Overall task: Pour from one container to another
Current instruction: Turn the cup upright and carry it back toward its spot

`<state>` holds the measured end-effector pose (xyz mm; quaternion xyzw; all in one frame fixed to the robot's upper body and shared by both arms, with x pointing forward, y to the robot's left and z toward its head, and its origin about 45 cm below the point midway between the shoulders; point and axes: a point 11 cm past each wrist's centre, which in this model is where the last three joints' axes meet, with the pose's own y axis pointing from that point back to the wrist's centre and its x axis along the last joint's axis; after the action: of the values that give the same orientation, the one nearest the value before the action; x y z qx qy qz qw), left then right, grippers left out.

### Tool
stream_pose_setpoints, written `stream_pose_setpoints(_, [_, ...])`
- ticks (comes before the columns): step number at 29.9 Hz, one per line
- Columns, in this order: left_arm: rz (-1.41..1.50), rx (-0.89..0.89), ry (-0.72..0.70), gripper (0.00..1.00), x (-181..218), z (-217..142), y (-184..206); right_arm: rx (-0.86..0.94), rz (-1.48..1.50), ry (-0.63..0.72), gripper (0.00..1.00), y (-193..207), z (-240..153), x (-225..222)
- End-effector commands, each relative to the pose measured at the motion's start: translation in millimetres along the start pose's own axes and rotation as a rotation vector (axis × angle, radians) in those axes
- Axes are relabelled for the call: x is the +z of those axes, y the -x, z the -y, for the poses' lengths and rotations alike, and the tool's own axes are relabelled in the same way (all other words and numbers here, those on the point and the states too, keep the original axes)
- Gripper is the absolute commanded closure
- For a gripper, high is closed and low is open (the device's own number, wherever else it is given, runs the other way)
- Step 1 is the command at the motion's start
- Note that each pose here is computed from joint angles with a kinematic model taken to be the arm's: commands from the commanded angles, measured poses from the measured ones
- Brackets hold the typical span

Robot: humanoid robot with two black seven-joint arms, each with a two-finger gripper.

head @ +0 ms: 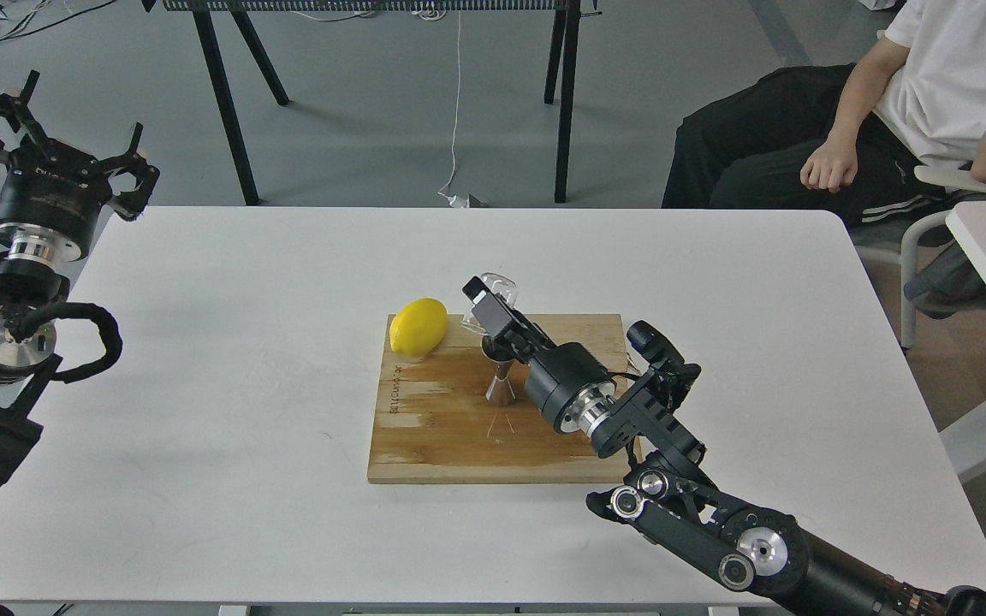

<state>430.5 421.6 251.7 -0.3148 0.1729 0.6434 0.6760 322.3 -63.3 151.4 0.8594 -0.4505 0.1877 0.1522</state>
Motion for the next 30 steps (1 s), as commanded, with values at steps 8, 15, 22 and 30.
stream_pose_setpoints(8, [-0.001,0.0,0.001,0.0,0,0,0,0.142,0.555,0.071,0.68,-80,2,-3])
stream_pose_setpoints(15, [-0.011,0.0,-0.002,0.0,-4,0,2,0.221,0.995,0.085,0.68,-137,-13,22])
stream_pose_setpoints(22, [-0.015,0.0,-0.001,0.0,-5,0,2,0.342,1.287,0.141,0.68,-165,-46,71])
stream_pose_setpoints(30, [-0.019,-0.002,-0.007,0.0,-8,0,3,0.475,1.734,0.108,0.68,-181,-102,143])
